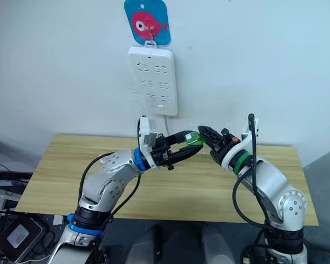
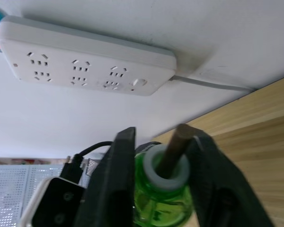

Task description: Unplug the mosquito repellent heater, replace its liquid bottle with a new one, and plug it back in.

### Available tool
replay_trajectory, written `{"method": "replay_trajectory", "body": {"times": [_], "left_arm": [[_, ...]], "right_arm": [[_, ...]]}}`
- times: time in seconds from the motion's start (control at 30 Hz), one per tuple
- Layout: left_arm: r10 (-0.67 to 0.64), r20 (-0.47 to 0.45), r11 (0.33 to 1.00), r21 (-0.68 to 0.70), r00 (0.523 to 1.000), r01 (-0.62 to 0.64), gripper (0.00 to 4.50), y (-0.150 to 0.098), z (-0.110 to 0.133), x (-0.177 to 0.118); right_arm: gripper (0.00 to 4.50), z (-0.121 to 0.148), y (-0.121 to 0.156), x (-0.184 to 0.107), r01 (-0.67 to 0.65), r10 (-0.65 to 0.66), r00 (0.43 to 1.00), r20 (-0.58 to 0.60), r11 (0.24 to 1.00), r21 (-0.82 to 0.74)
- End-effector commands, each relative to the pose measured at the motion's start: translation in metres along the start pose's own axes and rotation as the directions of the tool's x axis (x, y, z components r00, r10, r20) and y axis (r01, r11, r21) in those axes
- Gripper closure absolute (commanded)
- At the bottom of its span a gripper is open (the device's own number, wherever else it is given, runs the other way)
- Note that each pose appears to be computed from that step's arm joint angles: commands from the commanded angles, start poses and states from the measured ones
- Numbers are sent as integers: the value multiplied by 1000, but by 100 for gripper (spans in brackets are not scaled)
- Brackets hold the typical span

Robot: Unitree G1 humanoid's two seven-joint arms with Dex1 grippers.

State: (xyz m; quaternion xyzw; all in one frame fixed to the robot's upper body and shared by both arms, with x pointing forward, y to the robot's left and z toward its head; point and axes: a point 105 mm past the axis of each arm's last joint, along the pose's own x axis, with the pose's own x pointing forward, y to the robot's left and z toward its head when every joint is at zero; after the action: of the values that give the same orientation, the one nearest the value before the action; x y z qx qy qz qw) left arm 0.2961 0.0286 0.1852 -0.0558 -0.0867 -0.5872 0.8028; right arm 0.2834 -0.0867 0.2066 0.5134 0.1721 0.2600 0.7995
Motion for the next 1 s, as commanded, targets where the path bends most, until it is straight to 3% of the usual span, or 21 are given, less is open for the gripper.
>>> {"method": "replay_trajectory", "body": {"times": [0.03,0.13,0.37,0.53,0.6,0.67,0.73,0.77,0.87,1.0], "left_arm": [[-25,4,999,21,1000,25,227,-7,3,4],[-21,2,1000,22,1000,21,227,-6,3,4],[-31,-87,999,18,996,33,2,-3,-4,-2],[-52,-217,992,103,975,75,0,2,-8,-19],[-54,-239,991,108,969,82,0,3,-6,-23],[-37,-261,991,116,965,70,0,8,-6,-23],[-38,-274,988,131,961,77,0,8,-8,-20],[-49,-287,985,143,957,93,0,7,-11,-19],[-63,-341,971,197,938,136,0,4,-22,-21],[-97,-356,967,188,929,173,0,-2,-28,-27]], "right_arm": [[363,-8,17,-4,-62,62,998,-16,998,-11],[363,-8,17,-4,-59,59,998,-8,998,1],[363,4,6,-5,-10,10,1000,-3,998,-55],[363,28,-29,-4,147,-140,989,43,936,-320],[363,32,-45,-2,210,-203,977,68,844,-493],[363,23,-81,0,215,-280,958,63,551,-806],[363,16,-117,-1,133,-307,949,65,206,-969],[363,17,-130,-1,134,-300,950,87,138,-981],[363,26,-157,-1,248,-275,939,206,126,-961],[363,30,-176,-1,283,-231,935,268,33,-958]]}}
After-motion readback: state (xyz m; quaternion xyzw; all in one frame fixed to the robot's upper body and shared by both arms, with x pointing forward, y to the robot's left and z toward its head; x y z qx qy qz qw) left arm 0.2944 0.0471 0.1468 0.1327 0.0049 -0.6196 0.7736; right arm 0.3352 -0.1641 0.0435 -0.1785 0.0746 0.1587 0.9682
